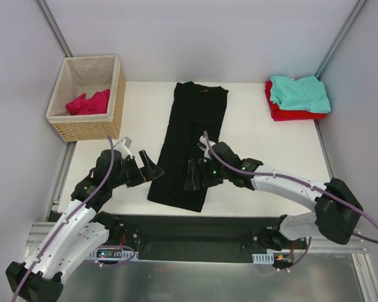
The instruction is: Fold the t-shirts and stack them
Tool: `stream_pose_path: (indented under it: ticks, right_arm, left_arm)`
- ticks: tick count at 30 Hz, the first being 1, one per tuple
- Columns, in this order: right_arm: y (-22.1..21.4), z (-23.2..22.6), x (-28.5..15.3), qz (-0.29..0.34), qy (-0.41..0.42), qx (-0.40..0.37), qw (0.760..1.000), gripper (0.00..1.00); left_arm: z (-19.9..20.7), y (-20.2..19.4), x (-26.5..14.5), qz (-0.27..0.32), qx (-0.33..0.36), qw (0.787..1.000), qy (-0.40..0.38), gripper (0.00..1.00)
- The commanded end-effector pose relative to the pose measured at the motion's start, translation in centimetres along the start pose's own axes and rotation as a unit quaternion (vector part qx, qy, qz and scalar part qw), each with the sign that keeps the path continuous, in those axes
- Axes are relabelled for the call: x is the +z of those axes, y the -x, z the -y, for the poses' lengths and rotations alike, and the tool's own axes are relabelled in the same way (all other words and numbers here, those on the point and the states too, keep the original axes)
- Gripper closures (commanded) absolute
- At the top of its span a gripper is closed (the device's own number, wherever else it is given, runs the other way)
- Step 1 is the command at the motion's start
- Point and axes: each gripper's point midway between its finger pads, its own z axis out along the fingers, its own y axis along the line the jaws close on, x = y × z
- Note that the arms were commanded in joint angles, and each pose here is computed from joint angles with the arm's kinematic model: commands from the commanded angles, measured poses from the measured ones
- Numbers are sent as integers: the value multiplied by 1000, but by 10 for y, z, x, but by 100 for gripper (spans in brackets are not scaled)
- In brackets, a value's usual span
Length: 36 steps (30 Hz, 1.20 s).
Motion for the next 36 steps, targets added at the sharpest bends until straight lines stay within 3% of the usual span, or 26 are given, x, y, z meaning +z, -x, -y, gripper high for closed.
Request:
stream_pose_path:
  ticks: [1, 15, 24, 36]
  right_arm:
    - [-20, -6, 17, -11, -17, -1, 1000, 4]
    - [-71, 13, 62, -64, -30, 28, 997, 4]
    - [-95, 49, 36, -62, -86, 42, 993, 4]
    - [-95, 83, 0, -29, -131, 51, 990, 4]
  left_arm:
    - [2, 4, 0, 10, 4, 1000, -10, 1]
    - [-6, 1, 5, 3, 2, 1000, 6, 1]
    - [-12, 1, 10, -1, 6, 1000, 21, 1]
    - [-4, 0, 17, -14, 0, 1000, 2, 1]
